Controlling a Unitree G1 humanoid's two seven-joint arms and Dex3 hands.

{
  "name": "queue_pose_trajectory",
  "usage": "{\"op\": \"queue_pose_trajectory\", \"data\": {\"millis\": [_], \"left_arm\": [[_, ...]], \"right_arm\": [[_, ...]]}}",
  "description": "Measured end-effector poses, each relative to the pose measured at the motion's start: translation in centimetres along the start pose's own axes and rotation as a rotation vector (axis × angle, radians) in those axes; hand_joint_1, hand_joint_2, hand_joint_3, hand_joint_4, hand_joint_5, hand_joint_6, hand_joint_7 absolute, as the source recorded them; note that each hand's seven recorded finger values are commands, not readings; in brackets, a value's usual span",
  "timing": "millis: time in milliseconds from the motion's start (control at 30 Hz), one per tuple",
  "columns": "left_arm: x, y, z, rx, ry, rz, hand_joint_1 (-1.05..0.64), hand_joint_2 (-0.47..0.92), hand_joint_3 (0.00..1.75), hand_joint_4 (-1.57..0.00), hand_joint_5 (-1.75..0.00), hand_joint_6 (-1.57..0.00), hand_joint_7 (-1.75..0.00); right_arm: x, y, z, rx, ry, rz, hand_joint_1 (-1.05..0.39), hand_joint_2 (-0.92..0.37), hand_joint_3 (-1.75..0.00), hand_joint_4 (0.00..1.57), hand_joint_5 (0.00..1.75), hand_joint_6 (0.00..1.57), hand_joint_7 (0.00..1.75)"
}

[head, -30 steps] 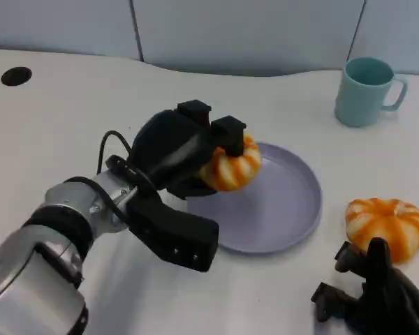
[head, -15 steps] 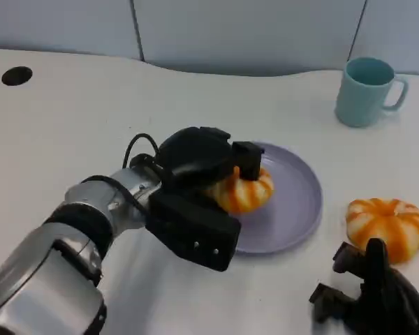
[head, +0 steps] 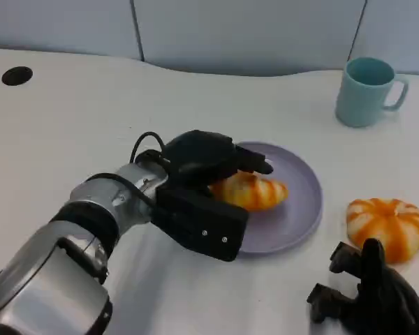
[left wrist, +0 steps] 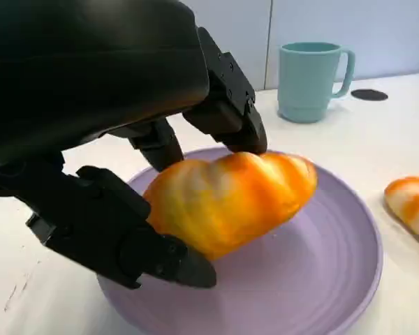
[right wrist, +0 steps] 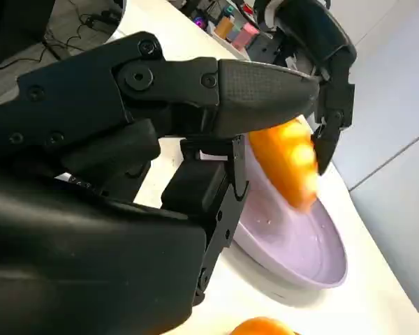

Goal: Grasp the bread from the table and place it into the plate.

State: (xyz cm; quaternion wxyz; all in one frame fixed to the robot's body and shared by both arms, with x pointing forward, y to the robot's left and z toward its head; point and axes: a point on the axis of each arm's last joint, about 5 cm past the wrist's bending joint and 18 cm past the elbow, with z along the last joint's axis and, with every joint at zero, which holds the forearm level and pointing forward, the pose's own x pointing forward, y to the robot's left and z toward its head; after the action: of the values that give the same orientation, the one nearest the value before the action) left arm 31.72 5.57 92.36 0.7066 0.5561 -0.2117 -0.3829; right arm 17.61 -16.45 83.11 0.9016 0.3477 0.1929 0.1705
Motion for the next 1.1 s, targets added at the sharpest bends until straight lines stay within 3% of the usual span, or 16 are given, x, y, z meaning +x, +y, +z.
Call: {"op": "queue_pose_trajectory", "data": {"millis": [233, 500, 733, 800, 900, 967, 1033, 1100], "left_arm": [[0.0, 0.4, -0.3, 0.014, 0.025, -0.100, -0.96, 0.92, 0.23, 0.00, -0.16, -0.07, 0.00], [-0.3, 0.9, -0.7, 0.008, 0.036, -0.110, -0.96, 0.92, 0.25, -0.02, -0.15, -0.08, -0.01], [-2.0, 1.4, -1.9, -0.448, -0.037, 0.118, -0.83, 0.92, 0.21, -0.05, -0.21, -0.14, -0.04], [-2.9, 0.8, -2.5, -0.578, -0.049, 0.170, -0.83, 0.92, 0.21, -0.05, -0.22, -0.14, -0.04], [-3.5, 0.1, -2.9, -0.639, -0.047, 0.167, -0.83, 0.92, 0.22, -0.06, -0.25, -0.16, -0.04], [-3.7, 0.0, -3.0, -0.678, -0.055, 0.176, -0.85, 0.92, 0.25, -0.07, -0.45, -0.23, -0.06], [-4.4, -0.4, -3.3, -0.844, -0.102, 0.283, -0.84, 0.92, 0.28, -0.12, -0.53, -0.28, -0.07], [-5.2, -1.7, -3.4, -0.999, -0.139, 0.368, -0.84, 0.92, 0.30, -0.18, -0.54, -0.31, -0.07]], "right_arm": [[0.0, 0.04, 0.0, 0.001, -0.003, -0.007, -0.56, -0.92, -0.49, 1.22, 1.23, 1.08, 1.19], [0.0, 0.03, 0.0, 0.001, -0.003, -0.007, -0.55, -0.92, -0.50, 1.21, 1.22, 1.07, 1.19], [0.0, 0.00, 0.0, 0.005, -0.005, -0.007, -0.54, -0.92, -0.48, 1.20, 1.23, 1.07, 1.18], [0.0, -0.03, 0.0, 0.007, -0.007, -0.007, -0.54, -0.92, -0.48, 1.20, 1.23, 1.07, 1.18], [0.0, -0.05, 0.0, 0.008, -0.007, -0.009, -0.55, -0.92, -0.48, 1.20, 1.23, 1.08, 1.17], [0.0, -0.04, 0.0, 0.007, -0.007, -0.008, -0.55, -0.92, -0.47, 1.20, 1.23, 1.08, 1.17], [0.0, -0.02, 0.0, 0.007, -0.005, -0.007, -0.54, -0.92, -0.46, 1.22, 1.22, 1.09, 1.15], [0.0, -0.04, 0.0, 0.008, -0.007, -0.007, -0.54, -0.92, -0.47, 1.22, 1.20, 1.10, 1.13]]}}
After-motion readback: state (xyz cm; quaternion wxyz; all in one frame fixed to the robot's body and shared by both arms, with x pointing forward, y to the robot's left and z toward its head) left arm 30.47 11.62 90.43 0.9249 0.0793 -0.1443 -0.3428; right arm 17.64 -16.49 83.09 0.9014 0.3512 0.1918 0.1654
